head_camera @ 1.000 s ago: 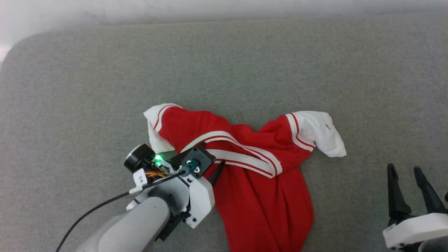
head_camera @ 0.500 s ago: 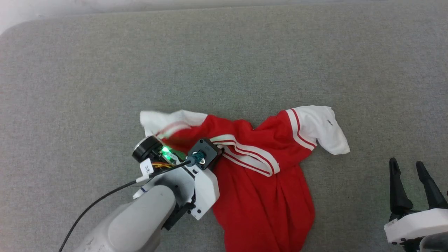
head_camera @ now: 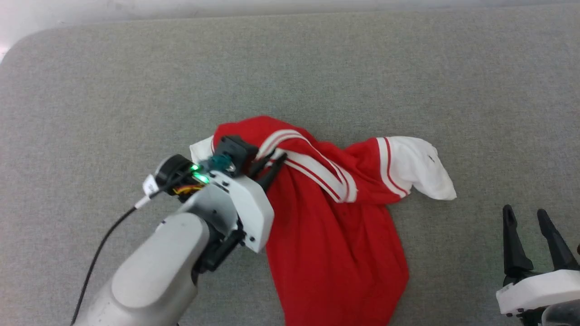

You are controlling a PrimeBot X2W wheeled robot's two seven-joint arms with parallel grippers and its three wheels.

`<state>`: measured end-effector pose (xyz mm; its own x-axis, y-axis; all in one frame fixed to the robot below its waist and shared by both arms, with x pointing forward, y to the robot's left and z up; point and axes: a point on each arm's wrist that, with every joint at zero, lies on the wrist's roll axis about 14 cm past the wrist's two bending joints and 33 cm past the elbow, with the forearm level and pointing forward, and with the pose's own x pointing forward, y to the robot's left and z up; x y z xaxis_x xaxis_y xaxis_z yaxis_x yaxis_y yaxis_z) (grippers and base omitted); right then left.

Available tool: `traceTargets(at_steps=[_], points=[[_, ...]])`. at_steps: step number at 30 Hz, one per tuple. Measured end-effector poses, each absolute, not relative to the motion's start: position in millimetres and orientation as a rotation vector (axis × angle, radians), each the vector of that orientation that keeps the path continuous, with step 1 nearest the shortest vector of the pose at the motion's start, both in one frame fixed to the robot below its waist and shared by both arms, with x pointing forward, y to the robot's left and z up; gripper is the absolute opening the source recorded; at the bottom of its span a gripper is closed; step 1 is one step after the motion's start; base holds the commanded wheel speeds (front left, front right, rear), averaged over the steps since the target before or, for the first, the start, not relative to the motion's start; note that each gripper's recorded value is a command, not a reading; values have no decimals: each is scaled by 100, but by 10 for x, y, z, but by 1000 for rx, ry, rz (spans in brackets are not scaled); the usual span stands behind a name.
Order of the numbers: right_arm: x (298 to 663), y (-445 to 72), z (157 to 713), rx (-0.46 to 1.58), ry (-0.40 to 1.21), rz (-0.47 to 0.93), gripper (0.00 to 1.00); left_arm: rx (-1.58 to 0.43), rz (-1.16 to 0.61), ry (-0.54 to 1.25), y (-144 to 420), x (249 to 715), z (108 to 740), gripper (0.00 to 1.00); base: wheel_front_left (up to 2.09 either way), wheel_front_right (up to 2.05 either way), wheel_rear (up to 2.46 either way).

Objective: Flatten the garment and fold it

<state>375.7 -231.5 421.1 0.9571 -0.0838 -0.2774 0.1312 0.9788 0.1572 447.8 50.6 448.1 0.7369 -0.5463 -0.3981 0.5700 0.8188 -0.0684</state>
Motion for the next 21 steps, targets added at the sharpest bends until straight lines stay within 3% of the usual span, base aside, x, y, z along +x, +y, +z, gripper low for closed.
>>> traceTargets(at_steps=[1, 2, 3, 4, 5, 13, 21], points=[[3755, -2315, 4208, 175, 275, -110, 100, 48, -593, 418, 541, 4520, 4487, 0, 0, 0, 0], [3752, -2311, 4205, 175, 276, -109, 100, 54, -579, 420, 577, 4564, 4478, 9, 0, 0, 0], [3746, -2306, 4202, 176, 278, -108, 100, 59, -562, 416, 613, 4619, 4476, 35, 0, 0, 0], [3740, -2302, 4198, 176, 280, -107, 100, 58, -546, 407, 639, 4675, 4480, 88, 0, 0, 0], [3734, -2306, 4195, 175, 281, -109, 100, 66, -535, 404, 660, 4723, 4465, 100, 0, 0, 0], [3695, -2370, 4174, 171, 289, -129, 100, 19, -511, 377, 573, 4814, 4349, 100, 0, 0, 0], [3720, -2288, 4224, 176, 275, -101, 100, -128, -438, 209, 720, 4754, 4789, 100, 0, 0, 0]])
